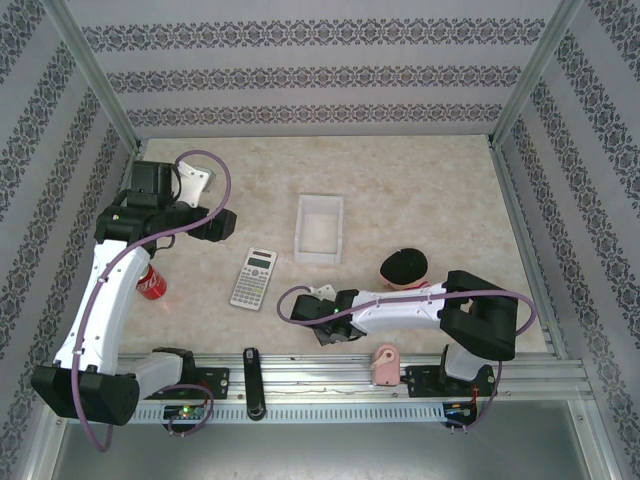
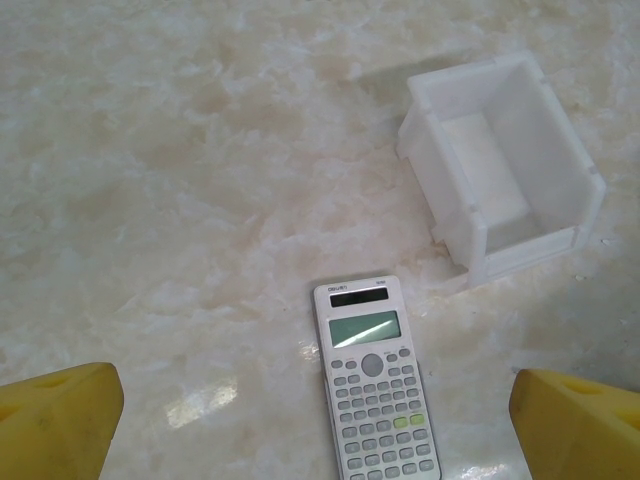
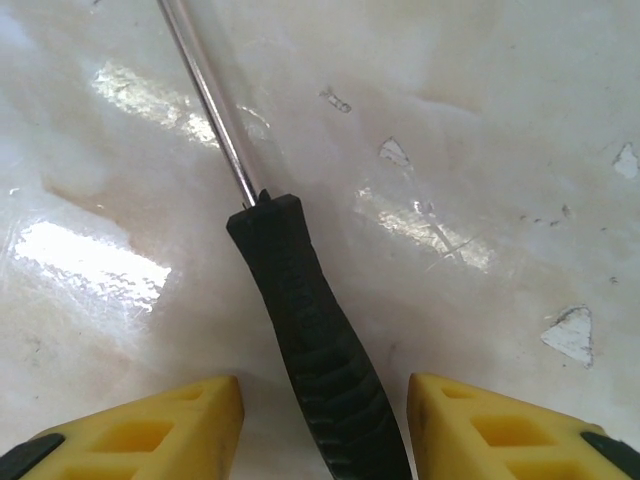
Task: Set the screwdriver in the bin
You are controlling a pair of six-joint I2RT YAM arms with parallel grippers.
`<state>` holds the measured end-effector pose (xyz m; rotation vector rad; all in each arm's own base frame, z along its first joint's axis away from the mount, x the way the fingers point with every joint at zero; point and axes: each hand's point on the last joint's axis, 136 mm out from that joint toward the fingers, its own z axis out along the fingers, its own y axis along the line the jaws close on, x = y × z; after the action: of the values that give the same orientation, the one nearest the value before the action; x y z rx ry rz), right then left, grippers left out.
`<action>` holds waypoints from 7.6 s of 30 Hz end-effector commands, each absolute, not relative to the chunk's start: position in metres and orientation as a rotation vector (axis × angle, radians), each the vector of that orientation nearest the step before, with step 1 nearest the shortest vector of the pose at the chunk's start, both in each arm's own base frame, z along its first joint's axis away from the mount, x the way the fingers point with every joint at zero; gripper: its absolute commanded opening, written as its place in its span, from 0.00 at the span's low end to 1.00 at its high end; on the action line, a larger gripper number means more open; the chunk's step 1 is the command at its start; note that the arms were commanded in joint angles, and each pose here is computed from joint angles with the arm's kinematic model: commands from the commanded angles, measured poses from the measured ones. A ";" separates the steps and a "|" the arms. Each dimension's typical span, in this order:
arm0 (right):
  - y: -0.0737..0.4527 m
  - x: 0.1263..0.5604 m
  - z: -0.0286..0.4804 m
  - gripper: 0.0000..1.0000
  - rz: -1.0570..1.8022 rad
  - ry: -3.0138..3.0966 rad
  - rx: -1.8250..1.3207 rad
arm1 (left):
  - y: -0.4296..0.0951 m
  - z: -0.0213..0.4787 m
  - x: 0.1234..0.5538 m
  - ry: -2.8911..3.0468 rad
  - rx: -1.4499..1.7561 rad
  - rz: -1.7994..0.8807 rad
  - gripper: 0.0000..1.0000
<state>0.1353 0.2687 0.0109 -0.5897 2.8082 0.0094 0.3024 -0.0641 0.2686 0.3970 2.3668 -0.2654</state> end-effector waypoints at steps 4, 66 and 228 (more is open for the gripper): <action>0.271 0.141 -0.001 0.46 0.024 2.813 -0.613 | -0.068 0.282 0.302 2.332 0.405 -0.264 0.99; 0.275 0.271 0.119 0.16 0.400 2.649 -0.352 | -0.064 0.313 0.283 2.246 0.482 -0.166 0.99; -0.011 0.377 0.125 0.98 -0.081 1.833 0.107 | 0.007 0.099 0.382 1.795 -0.040 0.164 0.99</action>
<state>0.3684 -0.0232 0.1195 0.1626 1.8750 -0.1092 0.3757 0.0007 0.0757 0.0157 1.8871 0.1659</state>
